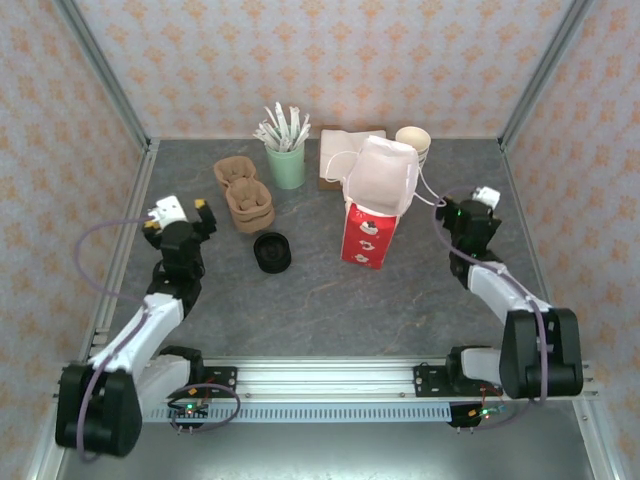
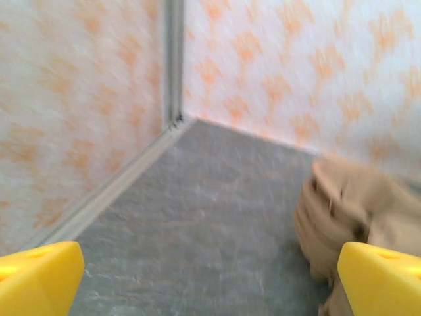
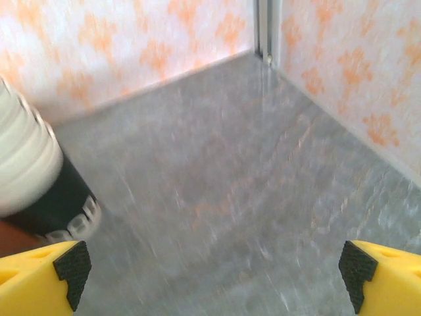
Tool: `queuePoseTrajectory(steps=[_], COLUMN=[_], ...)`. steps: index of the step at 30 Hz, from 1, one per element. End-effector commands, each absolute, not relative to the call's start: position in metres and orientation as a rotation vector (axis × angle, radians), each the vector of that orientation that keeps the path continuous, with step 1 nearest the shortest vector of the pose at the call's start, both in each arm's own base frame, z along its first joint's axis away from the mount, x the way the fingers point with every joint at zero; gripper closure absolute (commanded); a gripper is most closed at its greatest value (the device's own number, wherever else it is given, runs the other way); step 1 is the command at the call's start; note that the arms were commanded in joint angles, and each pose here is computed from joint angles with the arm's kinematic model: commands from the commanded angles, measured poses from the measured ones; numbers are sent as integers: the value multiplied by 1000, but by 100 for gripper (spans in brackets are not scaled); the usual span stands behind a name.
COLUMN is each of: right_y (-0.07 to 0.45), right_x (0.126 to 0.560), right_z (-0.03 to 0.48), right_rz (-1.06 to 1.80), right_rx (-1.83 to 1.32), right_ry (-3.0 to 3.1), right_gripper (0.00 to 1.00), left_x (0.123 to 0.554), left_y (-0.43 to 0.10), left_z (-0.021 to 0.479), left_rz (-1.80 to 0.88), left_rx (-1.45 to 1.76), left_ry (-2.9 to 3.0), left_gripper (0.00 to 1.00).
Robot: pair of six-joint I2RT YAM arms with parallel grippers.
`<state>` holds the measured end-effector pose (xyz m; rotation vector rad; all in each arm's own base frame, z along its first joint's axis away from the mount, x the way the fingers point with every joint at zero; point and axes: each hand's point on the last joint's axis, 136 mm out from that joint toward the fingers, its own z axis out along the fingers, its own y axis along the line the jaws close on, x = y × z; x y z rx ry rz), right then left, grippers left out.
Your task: Pack the takeout coffee
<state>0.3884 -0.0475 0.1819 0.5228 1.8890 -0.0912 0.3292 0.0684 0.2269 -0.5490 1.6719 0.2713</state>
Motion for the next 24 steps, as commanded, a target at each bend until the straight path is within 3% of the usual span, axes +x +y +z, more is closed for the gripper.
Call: queuePoseTrajectory(steps=[1,8,12,24], right_y=[-54,-24,-8,39], right_x=[376,416,449,510], right_z=[195,238,243,239], right_rz=[-54,205,283,235], right_rx=[761,886,892,770], right_ry=[1977,2051,2130,2261], right_gripper=[1,0,12,32], left_x=[292,289,298,308], left_y=[89,67,44,15], left_z=[235,269,275,273], left_rz=[308,127,3,-86], left_rx=[-806,-797,-731,-622], left_ry=[1714,1799,1875,1966], left_gripper=[0,0,0,0])
